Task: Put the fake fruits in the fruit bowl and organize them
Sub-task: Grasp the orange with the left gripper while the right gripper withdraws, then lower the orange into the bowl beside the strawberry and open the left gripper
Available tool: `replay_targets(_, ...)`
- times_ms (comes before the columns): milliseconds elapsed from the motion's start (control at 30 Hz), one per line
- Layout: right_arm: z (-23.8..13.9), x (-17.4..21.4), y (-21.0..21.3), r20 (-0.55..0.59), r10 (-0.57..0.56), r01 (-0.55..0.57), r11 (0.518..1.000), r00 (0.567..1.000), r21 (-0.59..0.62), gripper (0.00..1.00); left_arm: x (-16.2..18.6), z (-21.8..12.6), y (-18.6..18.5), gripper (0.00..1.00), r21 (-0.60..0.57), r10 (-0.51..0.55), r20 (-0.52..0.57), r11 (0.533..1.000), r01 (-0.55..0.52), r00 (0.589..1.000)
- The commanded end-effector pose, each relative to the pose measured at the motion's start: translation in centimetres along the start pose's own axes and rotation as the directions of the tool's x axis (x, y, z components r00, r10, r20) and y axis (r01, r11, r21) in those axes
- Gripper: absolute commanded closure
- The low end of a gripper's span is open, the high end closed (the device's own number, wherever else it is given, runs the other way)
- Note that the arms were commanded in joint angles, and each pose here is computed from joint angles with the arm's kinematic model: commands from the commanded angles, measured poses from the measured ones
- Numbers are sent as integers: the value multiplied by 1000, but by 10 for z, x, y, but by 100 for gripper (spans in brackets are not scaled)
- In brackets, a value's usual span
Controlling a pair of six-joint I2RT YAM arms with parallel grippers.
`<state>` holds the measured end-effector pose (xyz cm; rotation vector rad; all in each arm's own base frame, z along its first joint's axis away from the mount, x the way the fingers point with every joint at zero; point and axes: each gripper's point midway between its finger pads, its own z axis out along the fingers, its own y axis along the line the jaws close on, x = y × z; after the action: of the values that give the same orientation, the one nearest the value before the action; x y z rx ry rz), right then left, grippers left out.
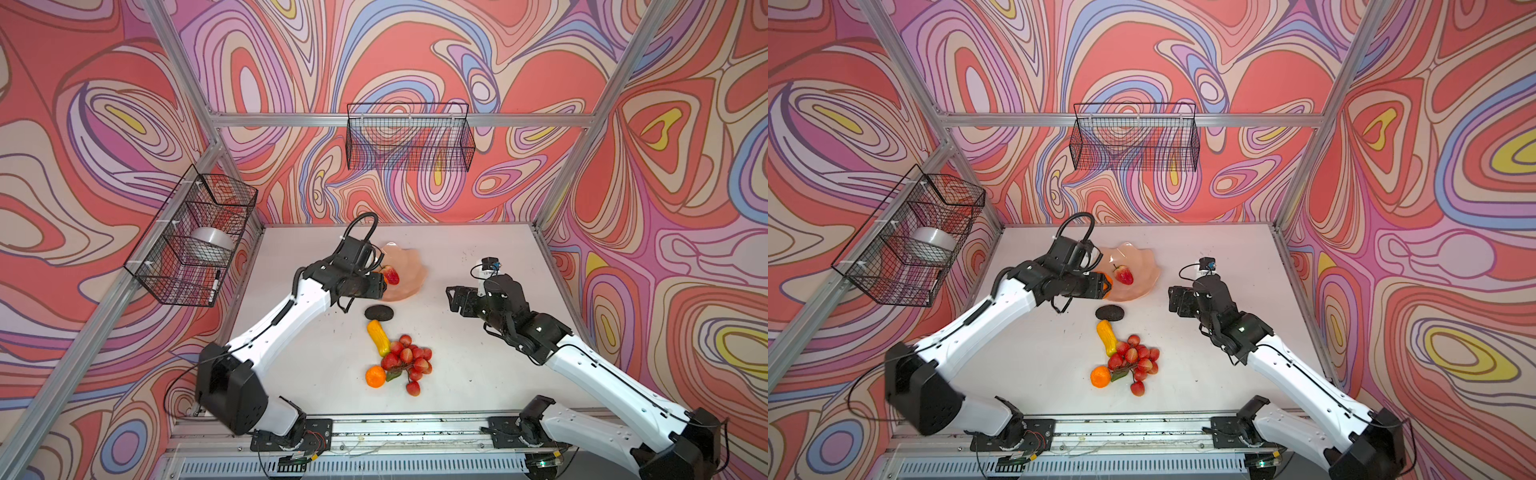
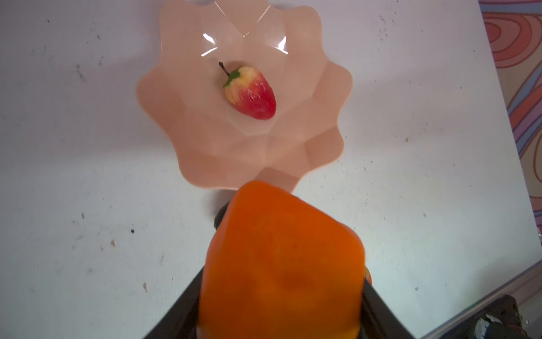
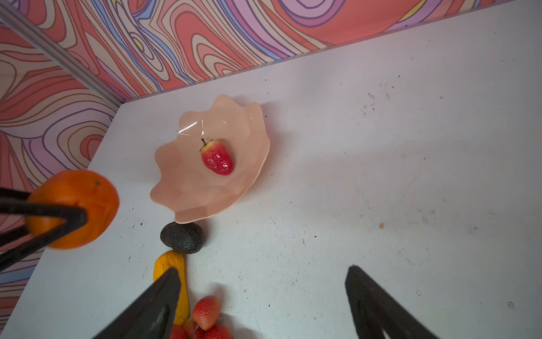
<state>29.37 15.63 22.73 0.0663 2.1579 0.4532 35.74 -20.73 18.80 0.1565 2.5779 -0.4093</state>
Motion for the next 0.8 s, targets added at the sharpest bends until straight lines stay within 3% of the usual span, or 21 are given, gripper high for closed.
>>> replay_targets(0,-14,-1,-10,-3,-3,3,999,1000,41,8,-19,28,9,44,-37,14,-13,999,-15,1000)
replay_targets(400,-31,11,-23,-13,20,-20,998,1000,64,8,-28,96,32,41,-161,2,-88,987,-17,996)
replay_targets(533,-32,10,-25,-10,19,-19,997,1000,71,8,-24,109,43,40,-219,-6,-126,976,-22,992)
replay_targets(767,-29,12,-26,-20,14,-12,996,1000,83,8,-19,112,43,34,-212,-25,-142,977,-6,990)
